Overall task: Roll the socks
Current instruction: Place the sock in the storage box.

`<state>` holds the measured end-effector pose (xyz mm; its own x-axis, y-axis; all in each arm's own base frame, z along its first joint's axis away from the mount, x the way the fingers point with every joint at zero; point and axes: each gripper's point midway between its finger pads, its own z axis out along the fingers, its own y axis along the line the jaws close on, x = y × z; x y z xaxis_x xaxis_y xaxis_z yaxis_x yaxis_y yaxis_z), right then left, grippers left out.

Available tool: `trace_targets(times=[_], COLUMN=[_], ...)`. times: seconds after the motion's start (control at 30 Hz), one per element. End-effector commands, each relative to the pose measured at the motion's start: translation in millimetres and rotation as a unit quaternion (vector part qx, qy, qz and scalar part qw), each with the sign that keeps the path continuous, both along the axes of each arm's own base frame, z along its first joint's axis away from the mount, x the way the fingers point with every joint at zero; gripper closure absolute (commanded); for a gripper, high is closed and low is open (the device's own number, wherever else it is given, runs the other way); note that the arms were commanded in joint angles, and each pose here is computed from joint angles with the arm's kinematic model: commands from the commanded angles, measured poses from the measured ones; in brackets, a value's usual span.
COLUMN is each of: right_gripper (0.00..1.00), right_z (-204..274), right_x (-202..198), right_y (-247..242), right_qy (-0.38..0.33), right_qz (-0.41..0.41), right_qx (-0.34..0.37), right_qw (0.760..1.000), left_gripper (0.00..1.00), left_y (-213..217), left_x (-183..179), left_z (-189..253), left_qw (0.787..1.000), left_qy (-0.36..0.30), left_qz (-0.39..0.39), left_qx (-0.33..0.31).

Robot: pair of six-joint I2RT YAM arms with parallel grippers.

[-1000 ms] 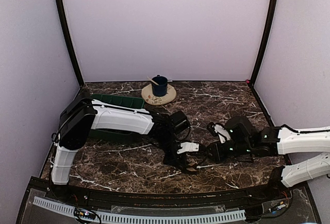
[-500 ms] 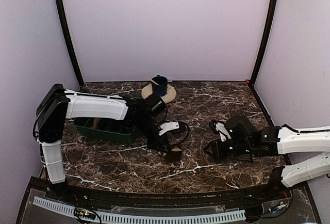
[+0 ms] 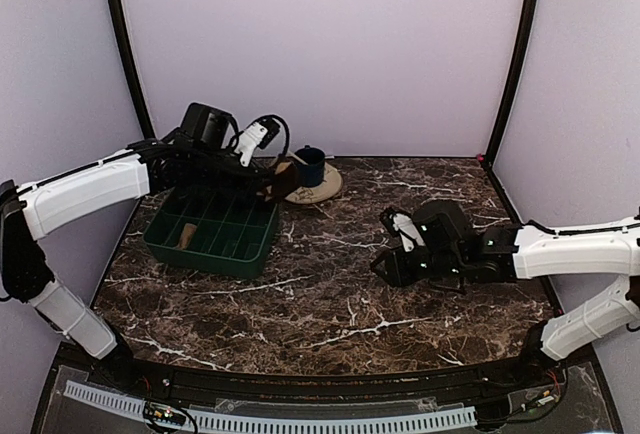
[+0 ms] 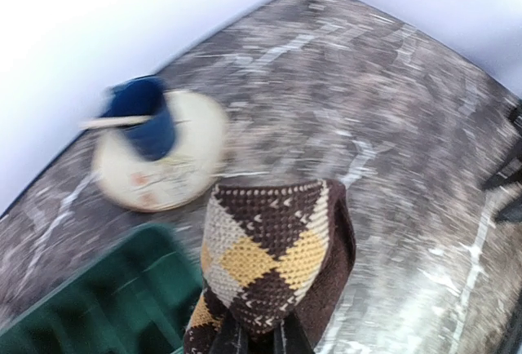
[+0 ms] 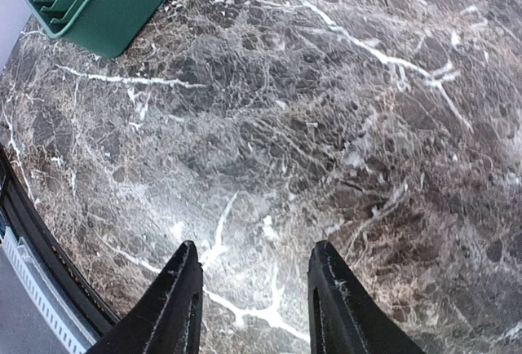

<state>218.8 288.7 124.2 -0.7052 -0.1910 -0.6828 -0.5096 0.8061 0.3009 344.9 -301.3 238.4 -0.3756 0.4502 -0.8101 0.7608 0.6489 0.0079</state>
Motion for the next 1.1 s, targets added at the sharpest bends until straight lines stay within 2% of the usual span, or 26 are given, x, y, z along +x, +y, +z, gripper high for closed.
trace_targets(times=[0.0,0.27,0.37,0.77,1.07], right_gripper=[0.59,0.59,0.59,0.59,0.59], right_z=[31,40,38,35,31], right_x=[15,34,39,42,40], right_y=[29,52,59,71,70], right_qy=[-0.046,-0.068,-0.07,-0.072,-0.073], right_qz=[0.022,0.028,0.025,0.031,0.035], right_qx=[0.029,0.031,0.041,0.059,0.061], right_qw=[0.998,0.997,0.996,0.995,0.995], left_gripper=[1.0,1.0,1.0,1.0,1.0], left_y=[80,161,181,212,218], left_x=[34,42,41,21,4], left_z=[8,-13,-27,-89,-115], left_qw=[0.98,0.928,0.912,0.866,0.856], left_qy=[-0.035,-0.026,-0.008,0.058,0.094], left_qz=[0.192,0.353,0.387,0.436,0.439], left_qx=[0.036,0.114,0.136,0.238,0.258])
